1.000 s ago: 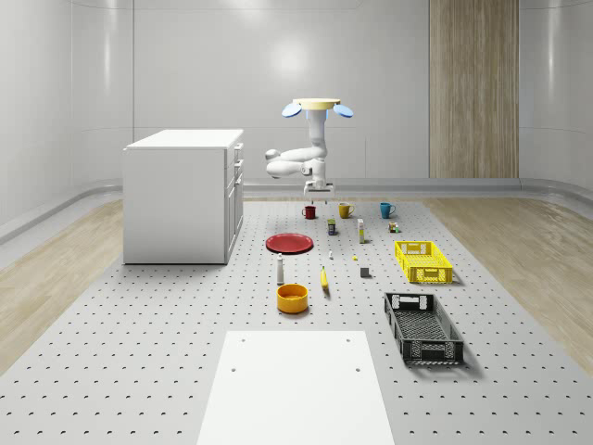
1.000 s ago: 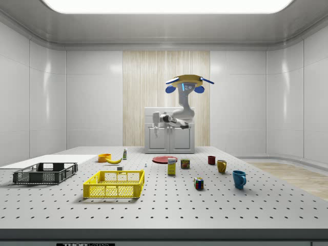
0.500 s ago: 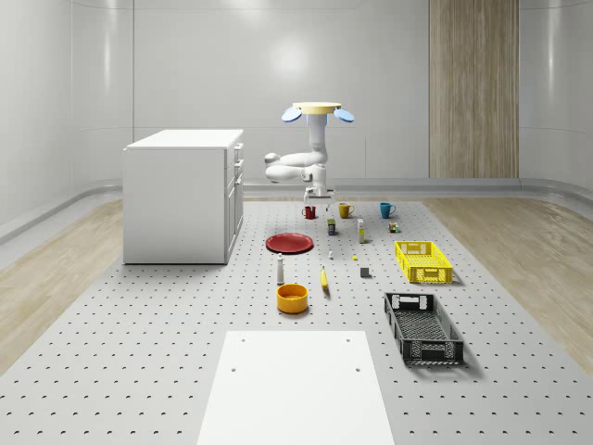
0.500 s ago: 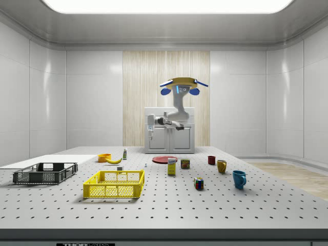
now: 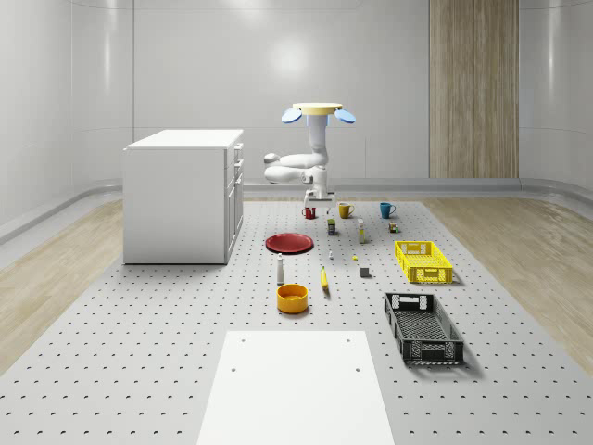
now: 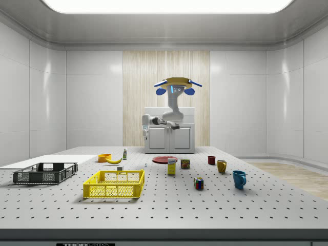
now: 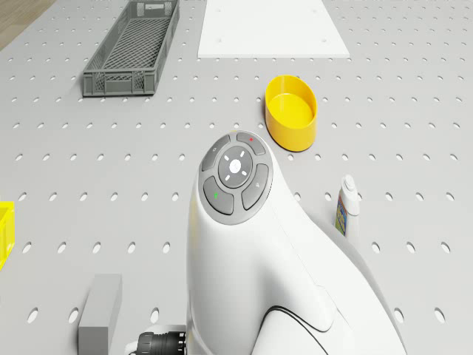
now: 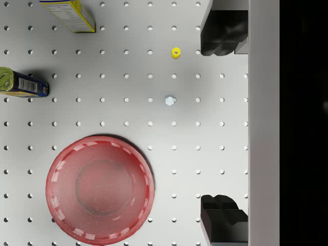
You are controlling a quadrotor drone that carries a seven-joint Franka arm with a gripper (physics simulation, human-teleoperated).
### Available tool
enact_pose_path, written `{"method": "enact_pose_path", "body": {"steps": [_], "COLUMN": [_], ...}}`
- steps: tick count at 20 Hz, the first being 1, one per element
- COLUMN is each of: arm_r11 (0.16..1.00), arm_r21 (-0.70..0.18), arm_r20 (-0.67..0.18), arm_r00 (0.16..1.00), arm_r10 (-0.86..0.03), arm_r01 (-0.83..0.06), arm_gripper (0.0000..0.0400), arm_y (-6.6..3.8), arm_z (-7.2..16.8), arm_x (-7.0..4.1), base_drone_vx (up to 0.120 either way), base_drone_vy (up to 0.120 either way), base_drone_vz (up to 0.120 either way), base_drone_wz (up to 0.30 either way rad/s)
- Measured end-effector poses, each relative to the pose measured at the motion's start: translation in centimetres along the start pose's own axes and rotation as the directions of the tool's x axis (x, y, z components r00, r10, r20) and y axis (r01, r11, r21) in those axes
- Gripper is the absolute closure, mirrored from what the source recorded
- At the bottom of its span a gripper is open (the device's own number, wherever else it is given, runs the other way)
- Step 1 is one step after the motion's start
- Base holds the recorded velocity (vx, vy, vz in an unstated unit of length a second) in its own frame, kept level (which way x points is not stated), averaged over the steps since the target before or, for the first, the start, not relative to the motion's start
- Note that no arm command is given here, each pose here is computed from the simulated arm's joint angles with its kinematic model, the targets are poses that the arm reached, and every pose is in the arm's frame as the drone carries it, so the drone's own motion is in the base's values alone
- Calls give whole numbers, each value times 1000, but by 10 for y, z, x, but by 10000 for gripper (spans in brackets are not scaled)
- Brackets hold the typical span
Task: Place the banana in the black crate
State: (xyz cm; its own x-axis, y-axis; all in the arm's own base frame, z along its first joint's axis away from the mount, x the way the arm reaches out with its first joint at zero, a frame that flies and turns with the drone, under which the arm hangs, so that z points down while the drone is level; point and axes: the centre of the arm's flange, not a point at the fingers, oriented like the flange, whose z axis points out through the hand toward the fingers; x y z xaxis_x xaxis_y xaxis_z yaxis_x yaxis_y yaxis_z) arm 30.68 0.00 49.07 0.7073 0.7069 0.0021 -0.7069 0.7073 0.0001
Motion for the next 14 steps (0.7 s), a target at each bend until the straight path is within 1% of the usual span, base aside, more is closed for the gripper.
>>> {"method": "enact_pose_path", "body": {"steps": [1,3,4,7,8,14], "arm_r11": [1000,1000,1000,1000,1000,1000], "arm_r21": [0,0,0,0,0,0], "arm_r20": [0,0,0,0,0,0], "arm_r00": [1000,1000,1000,1000,1000,1000], "arm_r10": [0,0,0,0,0,0], "arm_r01": [0,0,0,0,0,0], "arm_gripper": [0,0,0,0,0,0], "arm_y": [0,0,0,0,0,0], "arm_z": [0,0,0,0,0,0], "arm_x": [0,0,0,0,0,0], "base_drone_vx": [120,120,120,120,120,120], "base_drone_vy": [0,-100,-40,0,0,0], "base_drone_vz": [0,0,0,0,-80,-120], "base_drone_wz": [0,0,0,0,0,0]}}
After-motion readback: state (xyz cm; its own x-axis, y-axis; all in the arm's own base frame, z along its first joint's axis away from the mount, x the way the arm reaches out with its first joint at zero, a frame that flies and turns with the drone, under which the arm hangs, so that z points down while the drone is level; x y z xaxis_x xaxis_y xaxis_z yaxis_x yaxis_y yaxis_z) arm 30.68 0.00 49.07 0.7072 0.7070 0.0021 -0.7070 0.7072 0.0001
